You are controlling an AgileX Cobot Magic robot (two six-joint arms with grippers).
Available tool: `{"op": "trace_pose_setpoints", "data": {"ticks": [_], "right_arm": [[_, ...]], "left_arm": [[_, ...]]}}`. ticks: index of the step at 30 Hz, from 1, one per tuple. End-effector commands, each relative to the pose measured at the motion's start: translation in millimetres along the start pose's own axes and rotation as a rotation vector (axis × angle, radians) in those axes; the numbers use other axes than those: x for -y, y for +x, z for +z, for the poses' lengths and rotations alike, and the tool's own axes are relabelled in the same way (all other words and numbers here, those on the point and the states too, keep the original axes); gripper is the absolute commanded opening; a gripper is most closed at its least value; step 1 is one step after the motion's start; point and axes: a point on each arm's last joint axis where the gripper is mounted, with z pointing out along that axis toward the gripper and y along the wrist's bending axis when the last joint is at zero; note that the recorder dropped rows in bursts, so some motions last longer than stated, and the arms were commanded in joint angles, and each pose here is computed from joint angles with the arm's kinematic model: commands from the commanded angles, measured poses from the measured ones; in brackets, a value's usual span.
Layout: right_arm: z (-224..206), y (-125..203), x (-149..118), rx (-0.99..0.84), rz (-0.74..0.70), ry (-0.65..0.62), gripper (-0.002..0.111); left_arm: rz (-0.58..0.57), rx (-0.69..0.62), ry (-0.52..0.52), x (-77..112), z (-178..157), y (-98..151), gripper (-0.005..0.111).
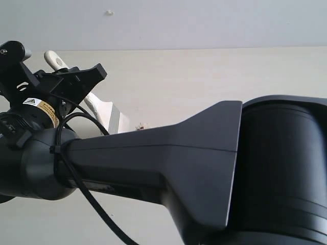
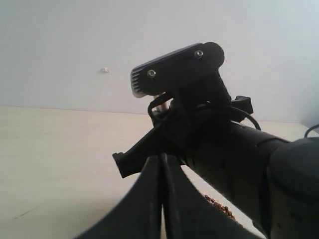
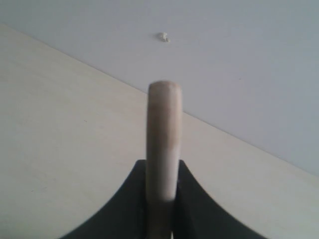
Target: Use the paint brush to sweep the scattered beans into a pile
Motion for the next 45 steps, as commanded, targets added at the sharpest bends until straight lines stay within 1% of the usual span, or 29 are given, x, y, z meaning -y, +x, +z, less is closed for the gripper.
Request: {"op": "trace_pose_setpoints", "data": {"ticks": [1,10,26,28,29,30,31,33,36,39,43,45], "right_arm": [[-3.0,-9.8,5.6,0.018,0.018,0.005,0.0],[-3.0,-10.5,5.7,0.026,0.011,0.006,0.0],[-11.5,-33.1,21.4,0.063,0.058,0.004,0.0],[-16.3,-35.0,20.1,0.076,0.059,-0.004,0.0],[-17.4,-35.8,19.7,0.087,0.077,-0.006,0.0],[-19.7,-36.3,18.6,0.095,0.139,-0.012,0.0],[-22.4,-36.6,17.2,0.101,0.171,-0.019,0.0],[-25.3,-37.6,15.9,0.117,0.169,-0.024,0.0],[-25.2,-46.4,19.0,0.092,0.242,-0.029,0.0],[-28.0,-65.3,25.0,0.105,0.317,-0.036,0.0],[-29.3,-70.5,26.6,0.109,0.373,-0.041,0.0],[-27.9,-70.2,27.2,0.103,0.458,-0.043,0.0]], "left_arm": [[0.001,0.003,-0.002,-0.5,-0.1,1.3,0.0],[0.001,0.003,-0.002,-0.5,-0.1,1.3,0.0],[0.001,0.003,-0.002,-0.5,-0.1,1.3,0.0],[0.001,0.003,-0.002,-0.5,-0.1,1.3,0.0],[0.001,0.003,-0.002,-0.5,-0.1,1.3,0.0],[0.001,0.003,-0.002,-0.5,-0.1,1.3,0.0],[0.001,0.003,-0.002,-0.5,-0.1,1.3,0.0],[0.001,0.003,-0.002,-0.5,-0.1,1.3,0.0],[0.001,0.003,-0.002,-0.5,-0.1,1.3,0.0],[0.001,0.003,-0.002,-0.5,-0.1,1.3,0.0],[0.001,0.003,-0.002,-0.5,-0.1,1.3,0.0],[0.001,0.003,-0.002,-0.5,-0.1,1.3,0.0]]}}
